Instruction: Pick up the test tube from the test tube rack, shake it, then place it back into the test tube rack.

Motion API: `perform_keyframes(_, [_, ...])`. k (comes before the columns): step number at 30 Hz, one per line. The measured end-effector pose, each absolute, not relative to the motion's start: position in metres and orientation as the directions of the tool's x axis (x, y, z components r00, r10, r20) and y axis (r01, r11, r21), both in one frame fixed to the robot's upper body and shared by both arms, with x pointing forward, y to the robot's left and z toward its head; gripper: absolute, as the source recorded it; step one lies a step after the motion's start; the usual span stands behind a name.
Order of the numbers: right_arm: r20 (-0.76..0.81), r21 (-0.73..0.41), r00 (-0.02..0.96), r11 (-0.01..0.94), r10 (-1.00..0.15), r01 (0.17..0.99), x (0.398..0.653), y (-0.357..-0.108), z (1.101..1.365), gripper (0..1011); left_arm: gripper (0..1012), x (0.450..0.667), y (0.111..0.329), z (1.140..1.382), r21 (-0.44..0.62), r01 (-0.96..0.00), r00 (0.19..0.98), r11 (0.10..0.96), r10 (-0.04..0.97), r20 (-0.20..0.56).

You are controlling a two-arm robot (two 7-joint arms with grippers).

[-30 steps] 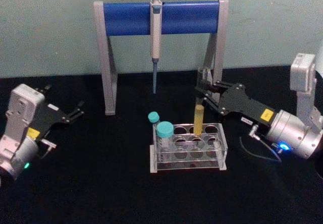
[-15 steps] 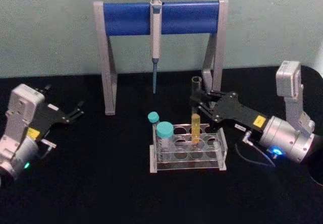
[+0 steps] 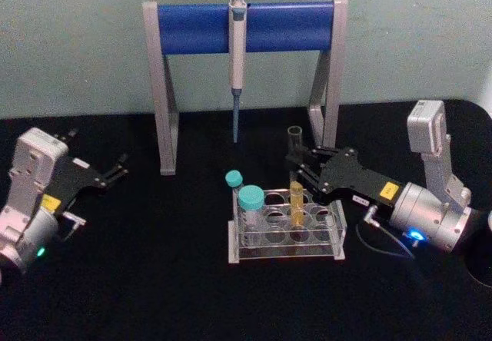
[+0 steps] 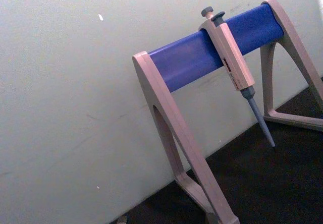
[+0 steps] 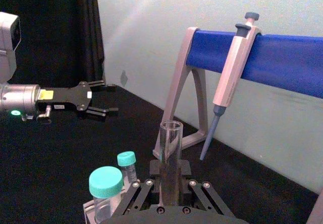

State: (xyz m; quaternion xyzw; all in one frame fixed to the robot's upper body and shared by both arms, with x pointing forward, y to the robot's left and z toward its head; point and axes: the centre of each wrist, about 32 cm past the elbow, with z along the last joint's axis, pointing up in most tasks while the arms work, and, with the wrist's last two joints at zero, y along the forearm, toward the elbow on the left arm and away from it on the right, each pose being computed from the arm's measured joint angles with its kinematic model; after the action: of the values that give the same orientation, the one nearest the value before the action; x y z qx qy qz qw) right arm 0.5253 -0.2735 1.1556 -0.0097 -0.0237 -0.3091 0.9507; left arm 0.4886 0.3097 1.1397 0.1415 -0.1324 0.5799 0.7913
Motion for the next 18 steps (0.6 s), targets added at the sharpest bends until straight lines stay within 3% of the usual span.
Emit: perform_keyframes(18, [0.048,-0.033,0.808,0.808,-0.587,0.589,0.5264,-0.2721,1.152,228,1001,0.4886,0.3097,1.1398,0.07,-0.955,0.292,0.287,0.88,0.374])
